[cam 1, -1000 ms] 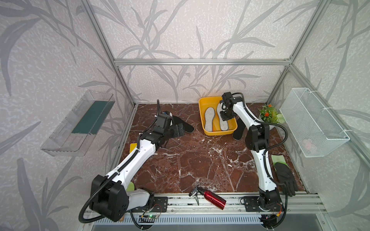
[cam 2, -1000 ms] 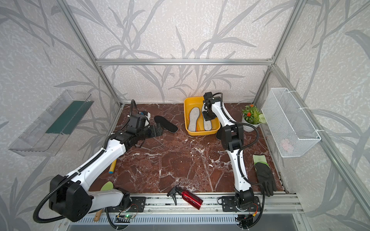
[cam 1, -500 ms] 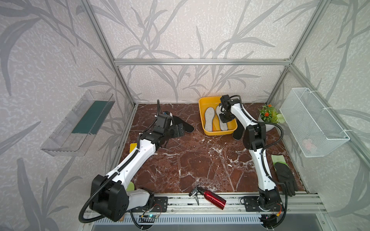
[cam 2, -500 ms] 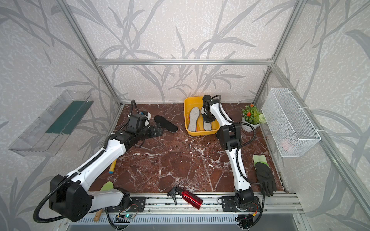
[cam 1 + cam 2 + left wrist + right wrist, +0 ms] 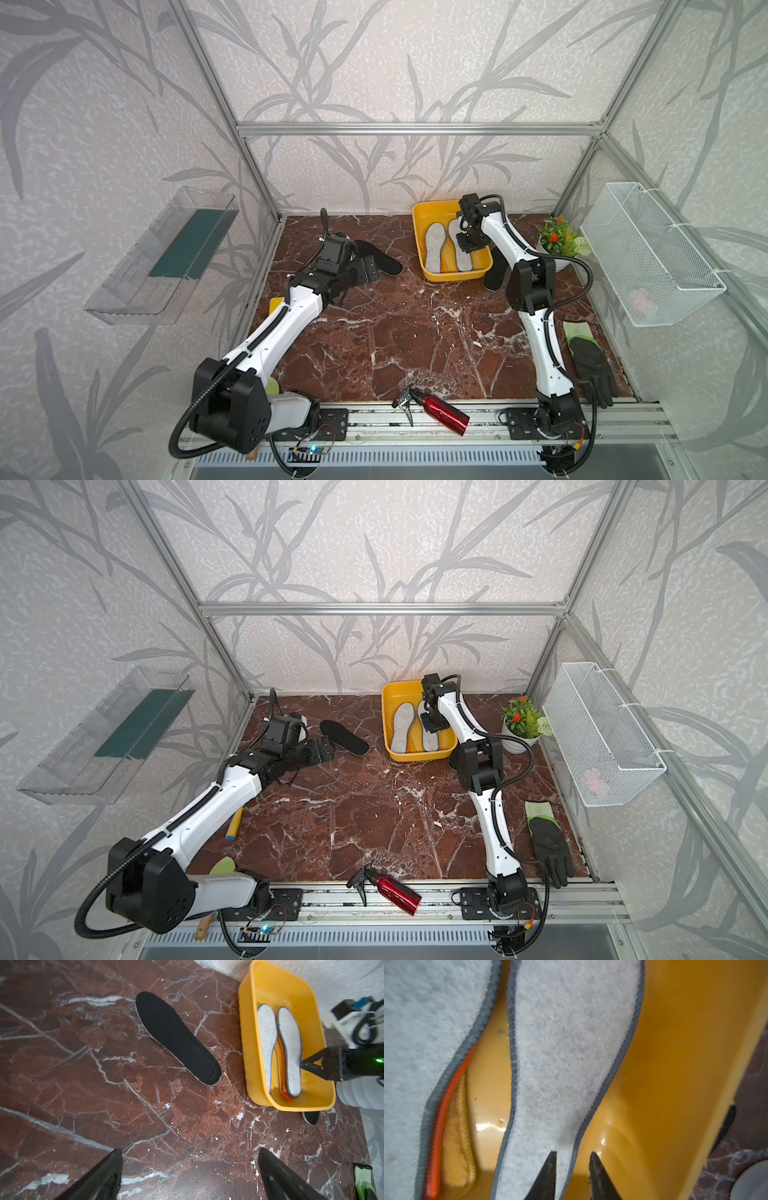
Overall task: Put the insoles into the storage box
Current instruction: Place the insole in the storage box.
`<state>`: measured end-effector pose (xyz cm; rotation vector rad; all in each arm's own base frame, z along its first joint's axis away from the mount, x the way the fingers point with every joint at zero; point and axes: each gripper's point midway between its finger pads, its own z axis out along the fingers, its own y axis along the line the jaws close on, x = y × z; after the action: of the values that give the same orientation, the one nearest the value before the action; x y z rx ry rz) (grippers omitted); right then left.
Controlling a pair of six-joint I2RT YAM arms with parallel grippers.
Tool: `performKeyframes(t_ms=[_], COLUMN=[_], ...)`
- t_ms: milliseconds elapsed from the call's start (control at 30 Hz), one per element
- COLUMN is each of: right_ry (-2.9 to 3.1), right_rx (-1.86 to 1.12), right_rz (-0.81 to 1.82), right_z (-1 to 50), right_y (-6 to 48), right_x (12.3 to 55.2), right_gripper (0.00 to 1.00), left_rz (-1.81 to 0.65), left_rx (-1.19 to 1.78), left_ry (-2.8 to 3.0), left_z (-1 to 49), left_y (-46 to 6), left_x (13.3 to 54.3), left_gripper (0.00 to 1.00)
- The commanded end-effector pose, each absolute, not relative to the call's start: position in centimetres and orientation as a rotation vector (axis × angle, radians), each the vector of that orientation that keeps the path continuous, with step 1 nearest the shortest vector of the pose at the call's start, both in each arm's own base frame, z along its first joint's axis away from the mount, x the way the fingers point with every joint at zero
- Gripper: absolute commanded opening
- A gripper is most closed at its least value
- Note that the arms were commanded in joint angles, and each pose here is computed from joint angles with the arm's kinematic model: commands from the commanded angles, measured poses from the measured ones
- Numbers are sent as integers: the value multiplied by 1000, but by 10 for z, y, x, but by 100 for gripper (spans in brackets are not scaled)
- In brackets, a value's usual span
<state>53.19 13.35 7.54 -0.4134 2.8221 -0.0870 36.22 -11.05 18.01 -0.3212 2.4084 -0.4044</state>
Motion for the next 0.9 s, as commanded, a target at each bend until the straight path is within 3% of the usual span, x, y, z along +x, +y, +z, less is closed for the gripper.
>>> performKeyframes(t_ms=[0, 267, 433, 867], right_ry=[2716, 2598, 2509, 2341], right_rx=[-423, -419, -482, -454], right_rz=[7, 243, 598, 894], right_z=[146, 217, 252, 284], right_y=[144, 161, 192, 215], right_x=[521, 478, 425, 320], right_gripper=[30, 32, 33, 34], left_rz=[-380, -316, -355, -372], left_rx=[-480, -588, -635, -725], left_ry=[2472, 2608, 2641, 2751], left_z=[166, 137, 129, 85], left_y=[-99, -98, -107, -125], left_x=[368, 391, 412, 449], left_gripper=[99, 99, 98, 95])
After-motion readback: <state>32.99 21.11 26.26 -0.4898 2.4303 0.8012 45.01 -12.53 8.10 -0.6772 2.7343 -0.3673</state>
